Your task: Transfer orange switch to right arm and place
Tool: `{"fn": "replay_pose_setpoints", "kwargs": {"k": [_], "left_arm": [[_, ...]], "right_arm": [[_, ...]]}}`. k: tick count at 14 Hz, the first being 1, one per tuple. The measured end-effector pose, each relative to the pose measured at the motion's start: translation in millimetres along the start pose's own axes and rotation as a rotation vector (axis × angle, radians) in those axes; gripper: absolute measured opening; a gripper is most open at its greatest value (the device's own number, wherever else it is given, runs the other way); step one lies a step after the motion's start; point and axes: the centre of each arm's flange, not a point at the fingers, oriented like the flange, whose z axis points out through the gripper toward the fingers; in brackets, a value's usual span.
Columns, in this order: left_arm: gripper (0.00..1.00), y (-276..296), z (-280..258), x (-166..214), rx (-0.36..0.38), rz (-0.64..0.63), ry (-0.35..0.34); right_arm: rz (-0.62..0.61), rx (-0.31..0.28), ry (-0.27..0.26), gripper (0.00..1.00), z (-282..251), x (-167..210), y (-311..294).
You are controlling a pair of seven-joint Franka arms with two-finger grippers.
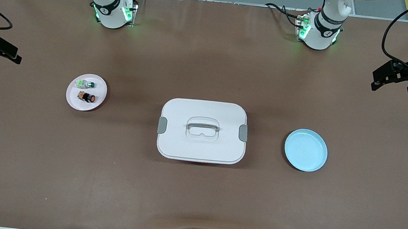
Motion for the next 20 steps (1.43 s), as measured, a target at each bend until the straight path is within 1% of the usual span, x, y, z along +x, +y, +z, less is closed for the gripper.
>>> {"fn": "replay_pose_setpoints", "kwargs": {"k": [2, 4, 6, 7, 9, 10, 11, 14, 17, 20], "left_arm": [[1.0, -0.7, -0.3, -0.1, 0.0, -0.001, 0.001], [1.0, -0.5, -0.8, 0.5, 0.0, -0.001, 0.006], [1.0, -0.5, -1.4, 1.1, -0.001, -0.001, 0.012], [1.0, -0.5, -1.7, 1.2, -0.001, -0.001, 0.013], [1.0, -0.1, -2.3, 1.2, -0.001, 0.0, 0.015], [1.0, 0.4, -2.4, 1.2, -0.001, 0.0, 0.015], [1.0, 1.1, -2.3, 1.1, -0.002, 0.002, 0.015], [1.0, 1.9, -2.2, 0.8, -0.006, 0.002, 0.012], [1.0, 1.9, -1.2, -0.8, -0.007, 0.002, -0.001], [1.0, 1.8, -1.0, -2.0, -0.006, 0.002, -0.009]], "right_arm": [[-0.003, -0.008, 0.026, 1.0, -13.8, -0.9, -1.5], [-0.002, -0.023, 0.063, 1.0, -31.8, -2.2, -0.2], [0.001, -0.029, 0.078, 1.0, -40.4, -3.5, 1.4], [0.002, -0.029, 0.068, 1.0, -40.0, -4.6, 2.2], [0.003, -0.024, 0.008, 1.0, -34.6, -10.9, 2.0], [0.001, -0.023, -0.013, 1.0, -33.0, -13.2, 1.0], [-0.005, -0.022, -0.022, 1.0, -32.5, -14.1, -1.9], [-0.025, -0.023, -0.023, 1.0, -33.6, -14.5, -12.5], [-0.021, -0.024, -0.01, 1.0, -39.2, -17.2, -11.2], [-0.002, -0.021, 0.033, 1.0, -52.7, -22.7, -1.7]]}}
